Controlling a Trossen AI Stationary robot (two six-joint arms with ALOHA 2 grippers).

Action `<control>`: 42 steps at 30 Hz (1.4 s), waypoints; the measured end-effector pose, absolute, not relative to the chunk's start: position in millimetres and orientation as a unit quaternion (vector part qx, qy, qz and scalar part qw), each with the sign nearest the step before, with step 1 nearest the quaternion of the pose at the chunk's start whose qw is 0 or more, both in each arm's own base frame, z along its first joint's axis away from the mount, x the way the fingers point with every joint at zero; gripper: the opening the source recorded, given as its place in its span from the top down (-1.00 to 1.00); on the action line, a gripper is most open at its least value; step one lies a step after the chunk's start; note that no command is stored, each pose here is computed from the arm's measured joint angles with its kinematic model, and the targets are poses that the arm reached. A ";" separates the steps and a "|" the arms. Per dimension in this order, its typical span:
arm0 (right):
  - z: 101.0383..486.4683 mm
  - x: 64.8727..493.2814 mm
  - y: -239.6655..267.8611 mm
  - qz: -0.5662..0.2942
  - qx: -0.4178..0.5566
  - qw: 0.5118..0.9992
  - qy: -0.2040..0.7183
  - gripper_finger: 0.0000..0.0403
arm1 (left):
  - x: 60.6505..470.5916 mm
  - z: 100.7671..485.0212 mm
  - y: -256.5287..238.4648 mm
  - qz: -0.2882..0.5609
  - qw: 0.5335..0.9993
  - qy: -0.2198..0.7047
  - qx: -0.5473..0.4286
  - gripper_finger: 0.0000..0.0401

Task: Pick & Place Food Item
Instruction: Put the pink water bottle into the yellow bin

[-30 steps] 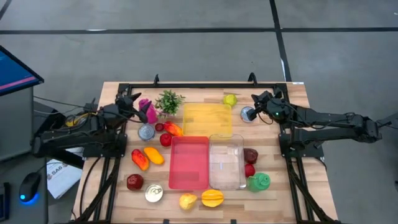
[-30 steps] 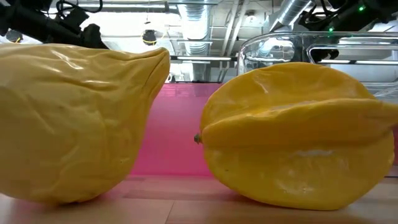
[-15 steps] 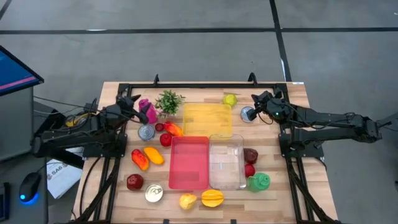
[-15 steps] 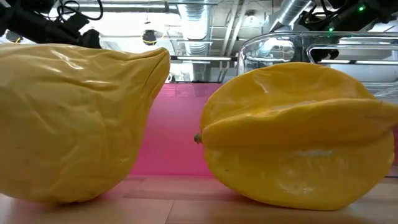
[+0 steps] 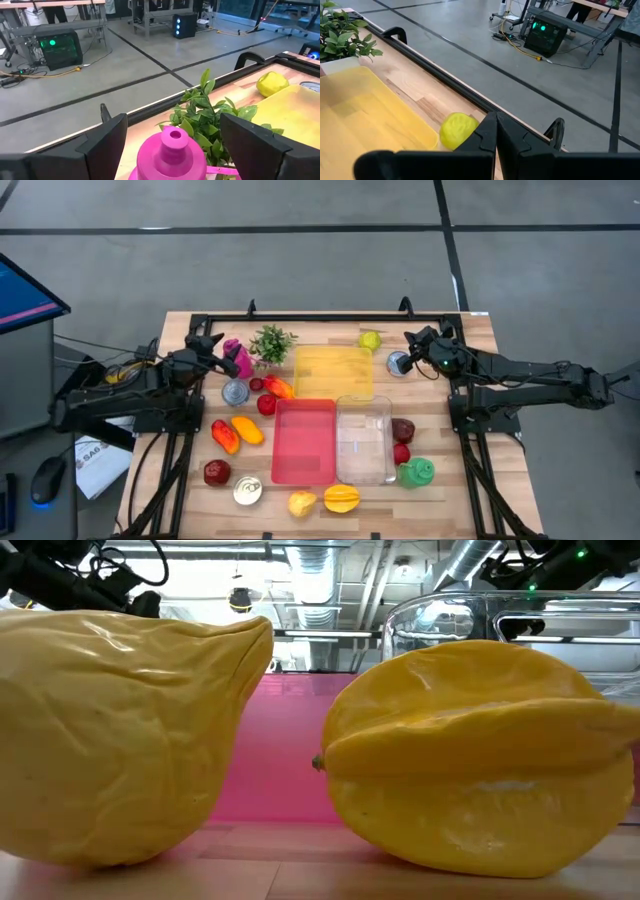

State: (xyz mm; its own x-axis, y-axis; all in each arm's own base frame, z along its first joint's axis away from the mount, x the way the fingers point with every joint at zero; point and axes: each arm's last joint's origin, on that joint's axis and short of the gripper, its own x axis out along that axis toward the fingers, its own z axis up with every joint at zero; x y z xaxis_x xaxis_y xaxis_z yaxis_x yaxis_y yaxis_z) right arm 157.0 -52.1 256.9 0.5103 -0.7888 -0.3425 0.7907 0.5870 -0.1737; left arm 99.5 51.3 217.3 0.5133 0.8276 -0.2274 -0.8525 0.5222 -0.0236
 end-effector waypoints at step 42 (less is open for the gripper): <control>258.7 157.9 -52.3 -0.455 0.006 0.871 0.185 1.00 | 110.8 213.4 55.9 0.499 0.857 0.121 -0.035 -0.26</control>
State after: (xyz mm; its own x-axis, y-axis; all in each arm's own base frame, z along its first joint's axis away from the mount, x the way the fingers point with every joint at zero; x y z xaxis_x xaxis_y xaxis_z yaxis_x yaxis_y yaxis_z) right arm 157.9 -52.3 258.7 0.5185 -0.7899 -0.3274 0.7942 0.5867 -0.1579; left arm 110.8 55.9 213.4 0.4726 0.8473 -0.2425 -0.8641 0.4996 0.0615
